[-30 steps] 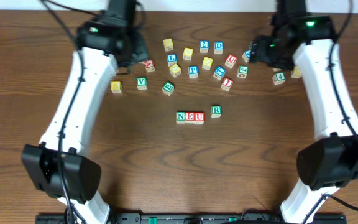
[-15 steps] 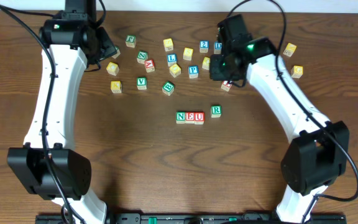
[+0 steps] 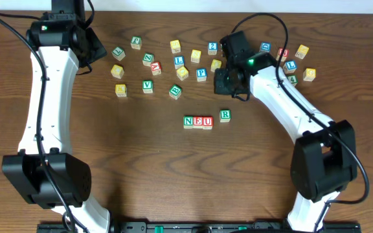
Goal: Spell out NEURIPS
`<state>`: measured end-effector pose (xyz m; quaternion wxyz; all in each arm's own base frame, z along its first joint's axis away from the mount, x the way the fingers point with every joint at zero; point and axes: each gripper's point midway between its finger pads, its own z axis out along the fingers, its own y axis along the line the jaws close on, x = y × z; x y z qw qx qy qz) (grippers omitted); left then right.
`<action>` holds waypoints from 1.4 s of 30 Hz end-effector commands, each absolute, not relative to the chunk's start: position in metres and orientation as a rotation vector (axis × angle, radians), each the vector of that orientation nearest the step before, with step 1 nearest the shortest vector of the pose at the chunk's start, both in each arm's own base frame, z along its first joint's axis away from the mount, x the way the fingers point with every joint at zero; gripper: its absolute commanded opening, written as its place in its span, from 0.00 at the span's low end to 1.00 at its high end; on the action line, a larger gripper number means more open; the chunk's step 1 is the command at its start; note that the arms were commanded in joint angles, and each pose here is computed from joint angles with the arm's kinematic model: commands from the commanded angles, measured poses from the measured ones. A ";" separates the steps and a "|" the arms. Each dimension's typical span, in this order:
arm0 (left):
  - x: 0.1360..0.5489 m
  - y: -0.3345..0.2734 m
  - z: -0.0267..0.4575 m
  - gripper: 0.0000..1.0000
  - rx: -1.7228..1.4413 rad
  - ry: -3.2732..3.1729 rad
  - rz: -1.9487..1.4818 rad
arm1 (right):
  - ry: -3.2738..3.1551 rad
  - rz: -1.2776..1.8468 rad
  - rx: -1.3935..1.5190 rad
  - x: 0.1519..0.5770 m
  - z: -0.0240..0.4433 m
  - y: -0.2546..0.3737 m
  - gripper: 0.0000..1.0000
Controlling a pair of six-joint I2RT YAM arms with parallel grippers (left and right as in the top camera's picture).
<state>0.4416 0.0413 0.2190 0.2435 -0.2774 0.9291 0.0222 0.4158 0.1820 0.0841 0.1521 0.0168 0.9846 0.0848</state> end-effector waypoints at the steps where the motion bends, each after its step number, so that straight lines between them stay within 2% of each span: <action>1: 0.441 0.045 0.222 0.59 -0.756 2.533 0.083 | 2.883 0.217 0.075 0.407 0.063 0.182 0.01; 17: 0.441 0.045 0.211 0.59 -0.760 2.560 0.093 | 3.033 0.141 0.146 0.382 0.019 0.175 0.01; 42: 0.441 0.045 0.209 0.59 -0.760 2.563 0.094 | 3.111 0.169 0.088 0.359 0.017 0.189 0.01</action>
